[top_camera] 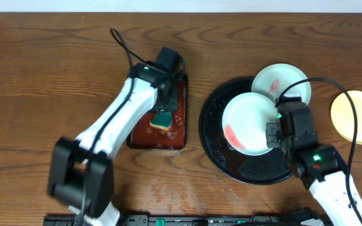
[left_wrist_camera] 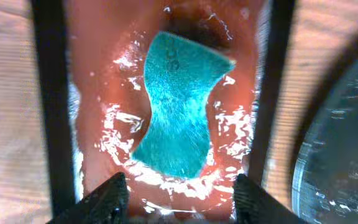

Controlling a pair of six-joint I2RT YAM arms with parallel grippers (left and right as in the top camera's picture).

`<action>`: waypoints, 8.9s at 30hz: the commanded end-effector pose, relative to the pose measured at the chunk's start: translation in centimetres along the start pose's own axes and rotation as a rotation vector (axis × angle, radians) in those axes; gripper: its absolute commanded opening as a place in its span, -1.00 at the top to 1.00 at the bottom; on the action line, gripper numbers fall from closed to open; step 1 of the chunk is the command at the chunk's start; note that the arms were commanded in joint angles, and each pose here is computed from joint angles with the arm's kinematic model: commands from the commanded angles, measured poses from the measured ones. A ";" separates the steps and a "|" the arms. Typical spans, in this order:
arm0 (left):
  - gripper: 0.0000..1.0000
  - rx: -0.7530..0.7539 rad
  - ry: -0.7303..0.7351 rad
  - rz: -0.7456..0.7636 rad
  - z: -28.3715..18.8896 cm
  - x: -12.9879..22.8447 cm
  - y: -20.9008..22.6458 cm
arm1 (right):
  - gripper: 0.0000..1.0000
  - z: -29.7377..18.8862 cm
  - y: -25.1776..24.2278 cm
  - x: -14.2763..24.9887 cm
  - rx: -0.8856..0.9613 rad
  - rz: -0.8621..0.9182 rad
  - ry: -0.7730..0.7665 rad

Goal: Clean dirty plates on tray and stack at the side
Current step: 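Lift the pale green plate with the right gripper toward the right, then carry the pale green plate right and stack it on the yellow plate, then move the right gripper back and grasp the rim of the white plate, then dip the sponge in the red tray with the left gripper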

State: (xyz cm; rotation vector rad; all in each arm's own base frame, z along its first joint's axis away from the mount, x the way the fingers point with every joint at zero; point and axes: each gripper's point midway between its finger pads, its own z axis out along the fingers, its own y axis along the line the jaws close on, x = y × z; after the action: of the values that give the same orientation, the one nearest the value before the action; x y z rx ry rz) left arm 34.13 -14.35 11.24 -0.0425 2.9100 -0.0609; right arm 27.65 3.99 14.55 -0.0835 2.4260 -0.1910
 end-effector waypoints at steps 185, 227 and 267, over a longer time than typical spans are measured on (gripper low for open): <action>-0.66 0.087 -0.193 -0.010 -9.0 -0.3 0.7 | 0.98 16.5 -10.9 -5.0 -0.087 0.228 0.011; -0.67 0.009 -0.107 -0.009 -5.2 0.7 1.5 | 0.17 3.4 2.0 -1.2 -0.452 0.200 0.190; 0.22 0.006 0.108 0.027 9.0 1.0 0.9 | 0.37 4.0 -3.1 4.9 -0.209 0.400 0.446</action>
State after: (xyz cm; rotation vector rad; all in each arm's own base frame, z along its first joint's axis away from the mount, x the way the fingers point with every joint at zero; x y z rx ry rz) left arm 35.72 -14.50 4.53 0.0015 2.9700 -0.1165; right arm 26.76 -0.09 9.42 0.3917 2.8006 0.2392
